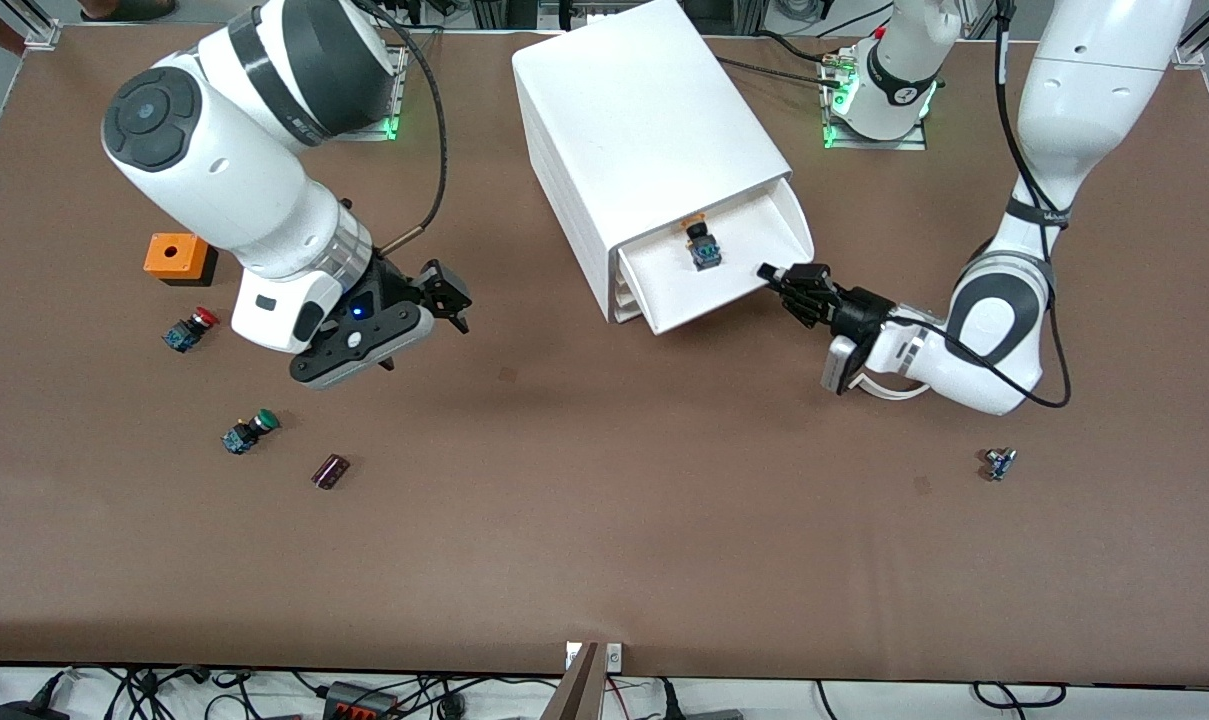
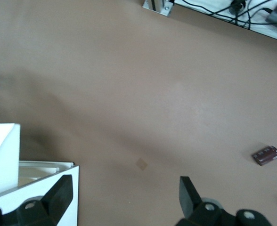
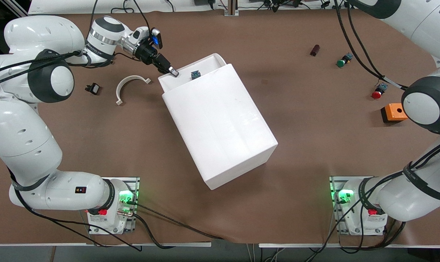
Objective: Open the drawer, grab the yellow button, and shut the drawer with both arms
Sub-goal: 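Grasp the yellow-based button in the drawer with the right gripper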
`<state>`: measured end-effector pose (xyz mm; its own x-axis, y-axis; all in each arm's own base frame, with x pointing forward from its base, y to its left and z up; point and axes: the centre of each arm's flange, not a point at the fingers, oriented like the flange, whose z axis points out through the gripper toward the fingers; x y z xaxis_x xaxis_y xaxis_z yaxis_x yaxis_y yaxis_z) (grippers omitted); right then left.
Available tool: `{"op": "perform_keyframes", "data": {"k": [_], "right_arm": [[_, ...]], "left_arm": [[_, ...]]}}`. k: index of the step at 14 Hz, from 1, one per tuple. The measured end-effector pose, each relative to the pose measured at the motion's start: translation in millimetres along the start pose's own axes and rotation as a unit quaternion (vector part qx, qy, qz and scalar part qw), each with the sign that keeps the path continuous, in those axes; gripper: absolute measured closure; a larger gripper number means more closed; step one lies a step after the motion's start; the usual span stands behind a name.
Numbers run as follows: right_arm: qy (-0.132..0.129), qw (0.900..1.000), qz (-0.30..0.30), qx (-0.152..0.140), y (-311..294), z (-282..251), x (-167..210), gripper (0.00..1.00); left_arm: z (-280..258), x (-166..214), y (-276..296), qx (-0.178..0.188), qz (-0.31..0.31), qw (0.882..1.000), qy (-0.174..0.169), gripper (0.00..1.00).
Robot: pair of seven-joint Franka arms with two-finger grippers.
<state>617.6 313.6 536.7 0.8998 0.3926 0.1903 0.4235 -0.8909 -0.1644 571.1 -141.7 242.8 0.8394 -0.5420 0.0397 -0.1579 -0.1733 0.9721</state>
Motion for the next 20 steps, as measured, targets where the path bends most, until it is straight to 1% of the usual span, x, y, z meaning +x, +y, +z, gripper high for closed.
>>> {"op": "perform_keyframes", "data": {"k": [3, 4, 5, 6, 9, 10, 11, 12, 13, 14, 15, 17, 19, 20], "right_arm": [[0.006, 1.0, -0.005, 0.005, -34, 1, 4, 0.0], [0.007, 1.0, -0.008, 0.006, -43, 2, 6, 0.0], [0.01, 1.0, -0.01, 0.008, -51, 3, 7, 0.0], [0.013, 1.0, -0.014, 0.009, -59, 4, 8, 0.0], [0.022, 1.0, -0.01, 0.013, -80, 10, 9, 0.0], [0.022, 1.0, -0.006, 0.015, -90, 13, 9, 0.0], [0.021, 1.0, 0.002, 0.017, -101, 16, 7, 0.0], [0.022, 1.0, 0.008, 0.018, -113, 18, 6, 0.0], [0.023, 0.999, 0.014, 0.018, -125, 20, 5, 0.0], [0.023, 0.999, 0.021, 0.017, -138, 23, 3, 0.0], [0.023, 0.999, 0.027, 0.016, -151, 27, 2, 0.0], [0.025, 0.999, 0.036, 0.01, -180, 37, 1, 0.0], [0.022, 0.999, 0.048, 0.002, -210, 56, -3, 0.0], [0.022, 0.998, 0.055, -0.004, -226, 66, -6, 0.0]], "left_arm": [[-10, 10, -6, 0.001, 0.004, 1.0, 0.004, 0.85], [-10, 12, -8, 0.004, -0.008, 1.0, 0.003, 0.8], [-11, 13, -8, 0.004, -0.019, 1.0, 0.002, 0.79], [-12, 13, -7, 0.006, -0.031, 1.0, 0.002, 0.75], [-21, 16, -5, 0.014, -0.057, 0.998, 0.008, 0.48], [-26, 16, -2, 0.02, -0.074, 0.997, 0.007, 0.37], [-32, 15, 2, 0.03, -0.098, 0.995, 0.006, 0.29], [-40, 16, 12, 0.047, -0.127, 0.991, 0.002, 0.18], [-49, 17, 28, 0.074, -0.158, 0.985, -0.002, 0.09], [-59, 20, 47, 0.108, -0.186, 0.977, -0.006, 0.0], [-69, 23, 68, 0.146, -0.211, 0.967, -0.008, 0.0], [-87, 27, 106, 0.226, -0.252, 0.941, -0.004, 0.0], [-105, 28, 126, 0.303, -0.272, 0.913, -0.001, 0.0], [-115, 27, 128, 0.335, -0.279, 0.9, 0.002, 0.0]]}}
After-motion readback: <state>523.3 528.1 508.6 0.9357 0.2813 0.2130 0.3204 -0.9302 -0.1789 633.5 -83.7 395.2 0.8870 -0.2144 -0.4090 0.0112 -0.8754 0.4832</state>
